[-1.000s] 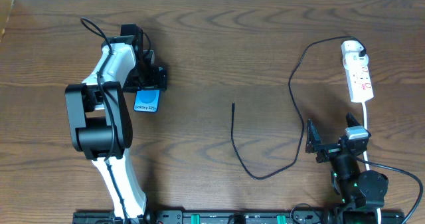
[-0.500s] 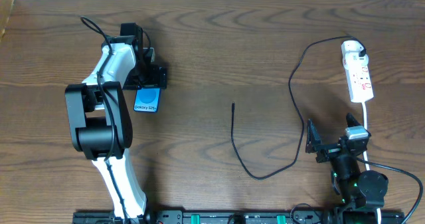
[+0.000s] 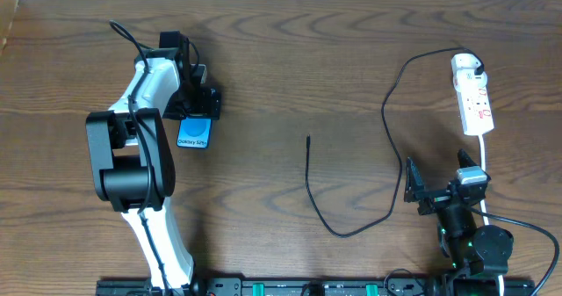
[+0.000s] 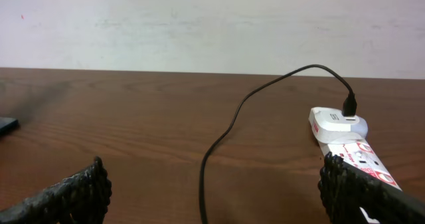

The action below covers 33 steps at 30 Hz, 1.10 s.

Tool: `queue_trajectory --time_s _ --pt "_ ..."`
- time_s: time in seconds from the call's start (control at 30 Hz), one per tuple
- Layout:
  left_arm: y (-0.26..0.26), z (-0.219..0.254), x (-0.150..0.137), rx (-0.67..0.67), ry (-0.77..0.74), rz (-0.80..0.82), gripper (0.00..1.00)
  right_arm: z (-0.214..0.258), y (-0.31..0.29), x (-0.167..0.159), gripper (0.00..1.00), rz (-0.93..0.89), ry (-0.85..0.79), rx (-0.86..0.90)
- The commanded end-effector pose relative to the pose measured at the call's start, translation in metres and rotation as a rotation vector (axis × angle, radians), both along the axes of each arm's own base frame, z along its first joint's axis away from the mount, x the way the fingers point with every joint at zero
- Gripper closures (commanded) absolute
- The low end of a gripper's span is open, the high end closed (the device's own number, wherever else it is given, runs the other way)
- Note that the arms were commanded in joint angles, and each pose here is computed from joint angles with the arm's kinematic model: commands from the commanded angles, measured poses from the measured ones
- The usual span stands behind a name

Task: Plug charger to phone and switch on socket
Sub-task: 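Lower the left gripper onto the phone's bottom edge, then close the left gripper on the phone's bottom edge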

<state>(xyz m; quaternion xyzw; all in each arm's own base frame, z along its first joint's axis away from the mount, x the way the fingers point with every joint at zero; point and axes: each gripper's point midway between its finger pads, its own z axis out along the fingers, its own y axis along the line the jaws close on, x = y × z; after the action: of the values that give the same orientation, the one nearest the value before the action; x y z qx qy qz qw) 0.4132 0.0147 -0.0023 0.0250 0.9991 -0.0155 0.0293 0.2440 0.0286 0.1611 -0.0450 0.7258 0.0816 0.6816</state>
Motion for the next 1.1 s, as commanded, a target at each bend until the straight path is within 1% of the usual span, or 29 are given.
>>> queue_trajectory --time_s 0.0,0.73,0.87,1.07 --pt "-0.0008 -0.0174 -0.0162 -0.006 0.055 -0.023 0.02 -0.0003 0.0026 -0.0006 0.01 0.009 0.0 0.002" --pt "-0.0008 -0.0174 -0.0164 -0.006 0.055 -0.023 0.02 -0.0002 0.0026 -0.0006 0.01 0.009 0.0 0.002" --pt "-0.0008 -0.0174 -0.0165 -0.006 0.056 -0.023 0.0 -0.0002 0.0026 -0.0006 0.01 0.009 0.0 0.002" --pt "-0.0008 -0.0174 -0.0164 -0.006 0.055 -0.023 0.04 -0.0002 0.0026 -0.0006 0.01 0.009 0.0 0.002"
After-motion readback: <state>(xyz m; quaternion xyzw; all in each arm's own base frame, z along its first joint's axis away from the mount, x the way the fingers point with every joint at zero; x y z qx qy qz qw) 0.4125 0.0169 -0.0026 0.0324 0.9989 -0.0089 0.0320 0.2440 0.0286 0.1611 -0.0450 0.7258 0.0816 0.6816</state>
